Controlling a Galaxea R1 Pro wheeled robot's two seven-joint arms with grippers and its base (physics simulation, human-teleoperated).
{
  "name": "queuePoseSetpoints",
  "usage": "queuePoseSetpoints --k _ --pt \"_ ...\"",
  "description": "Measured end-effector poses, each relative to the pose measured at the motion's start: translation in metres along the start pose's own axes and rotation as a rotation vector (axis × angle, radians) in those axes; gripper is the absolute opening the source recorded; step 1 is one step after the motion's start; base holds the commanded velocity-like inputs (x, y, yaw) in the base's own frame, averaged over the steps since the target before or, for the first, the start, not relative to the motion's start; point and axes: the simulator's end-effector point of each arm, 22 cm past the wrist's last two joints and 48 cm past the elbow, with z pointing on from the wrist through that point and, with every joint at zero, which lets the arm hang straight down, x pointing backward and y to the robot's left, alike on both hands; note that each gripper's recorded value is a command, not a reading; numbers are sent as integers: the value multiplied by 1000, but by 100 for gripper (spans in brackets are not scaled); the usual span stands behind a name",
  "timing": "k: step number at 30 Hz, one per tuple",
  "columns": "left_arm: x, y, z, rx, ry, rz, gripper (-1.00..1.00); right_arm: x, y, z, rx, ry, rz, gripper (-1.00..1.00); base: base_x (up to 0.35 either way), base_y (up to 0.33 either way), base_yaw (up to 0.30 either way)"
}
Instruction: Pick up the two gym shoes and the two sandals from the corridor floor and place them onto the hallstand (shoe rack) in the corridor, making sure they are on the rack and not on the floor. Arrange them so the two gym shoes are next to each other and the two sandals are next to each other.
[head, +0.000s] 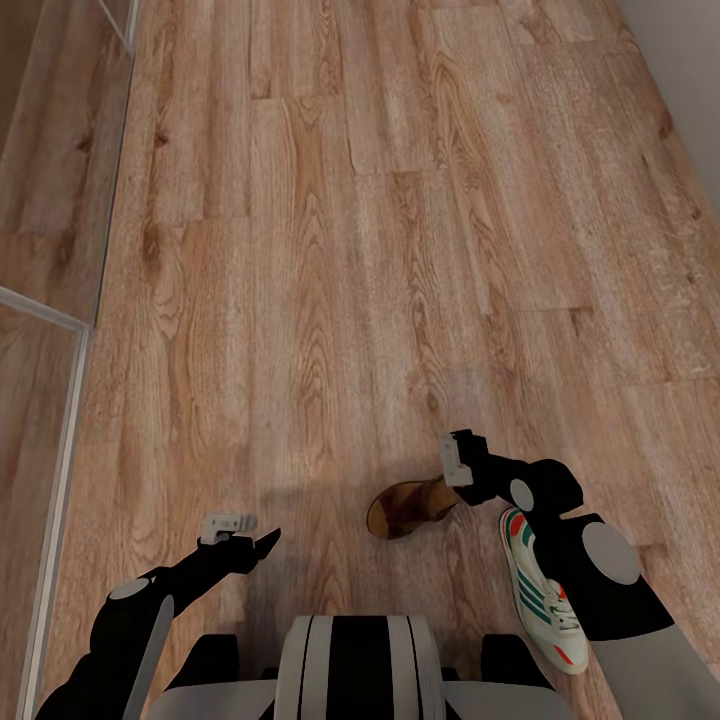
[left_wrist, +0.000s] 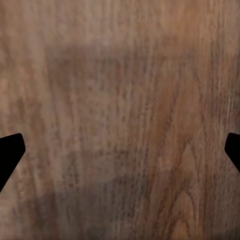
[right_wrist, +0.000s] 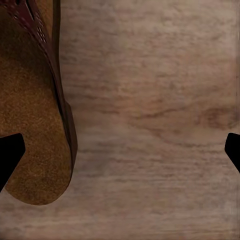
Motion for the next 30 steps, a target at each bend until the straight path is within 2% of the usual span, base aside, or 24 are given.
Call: queuePoseSetpoints --k 18,21,26,30 --pt "0 0 0 0 0 0 100 1 3 3 -5 2 3 100 0 0 0" --pt "0 0 0 0 0 0 100 4 15 9 -36 6 12 100 0 0 0" --pt "0 0 0 0 0 0 100 13 45 24 -115 17 35 100 0 0 0" --pt "0 0 0 0 0 0 100 15 53 27 -133 19 40 100 0 0 0"
